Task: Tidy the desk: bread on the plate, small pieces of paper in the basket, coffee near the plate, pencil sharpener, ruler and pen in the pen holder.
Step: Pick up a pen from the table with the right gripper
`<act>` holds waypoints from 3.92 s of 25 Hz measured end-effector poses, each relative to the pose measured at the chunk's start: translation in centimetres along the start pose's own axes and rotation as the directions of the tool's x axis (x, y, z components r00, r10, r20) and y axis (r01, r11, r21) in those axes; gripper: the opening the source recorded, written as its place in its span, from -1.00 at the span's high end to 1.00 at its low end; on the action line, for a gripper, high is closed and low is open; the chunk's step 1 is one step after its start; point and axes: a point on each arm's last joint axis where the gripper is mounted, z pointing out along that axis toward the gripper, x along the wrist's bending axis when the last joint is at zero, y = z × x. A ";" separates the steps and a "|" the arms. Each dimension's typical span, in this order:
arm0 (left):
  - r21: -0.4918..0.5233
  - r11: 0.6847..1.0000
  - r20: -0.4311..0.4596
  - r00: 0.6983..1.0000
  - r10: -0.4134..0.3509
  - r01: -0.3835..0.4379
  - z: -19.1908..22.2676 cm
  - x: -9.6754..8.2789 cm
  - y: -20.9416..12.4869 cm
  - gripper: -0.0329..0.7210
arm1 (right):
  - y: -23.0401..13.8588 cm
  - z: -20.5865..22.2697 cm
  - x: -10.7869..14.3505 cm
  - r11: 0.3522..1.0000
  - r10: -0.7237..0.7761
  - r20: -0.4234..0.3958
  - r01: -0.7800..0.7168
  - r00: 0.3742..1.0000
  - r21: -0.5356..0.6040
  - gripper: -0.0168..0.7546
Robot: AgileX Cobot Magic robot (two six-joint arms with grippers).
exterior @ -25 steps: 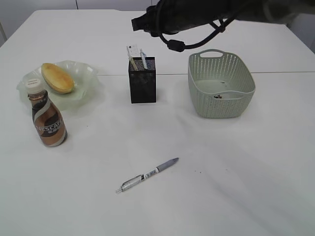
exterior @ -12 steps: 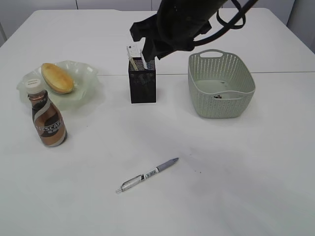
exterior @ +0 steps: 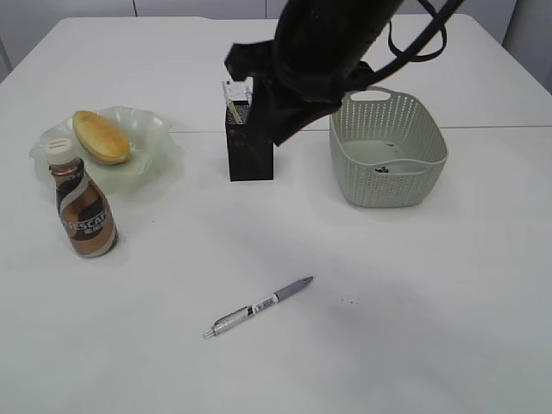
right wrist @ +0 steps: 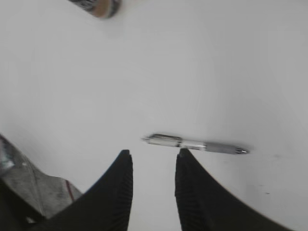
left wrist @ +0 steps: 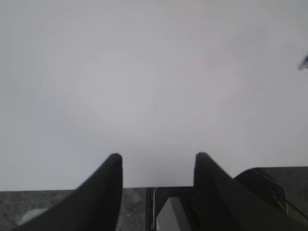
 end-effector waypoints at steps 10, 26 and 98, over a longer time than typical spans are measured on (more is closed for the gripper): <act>0.008 1.000 0.000 1.000 -0.001 0.001 0.0 0.0 -0.1 -0.04 | 0.6 -3.3 4.1 0.994 0.023 -0.361 -0.060 0.932 -0.094 0.37; 0.043 0.999 -0.026 1.000 0.007 -0.006 0.0 0.2 -0.4 -0.04 | 0.6 -3.7 4.6 0.992 -0.045 -0.390 -0.007 0.920 -0.130 0.37; 0.048 0.999 -0.058 0.998 0.019 -0.016 0.0 0.5 -0.4 -0.04 | -1.9 8.0 -1.8 0.500 -0.830 -0.127 0.826 0.543 0.261 0.28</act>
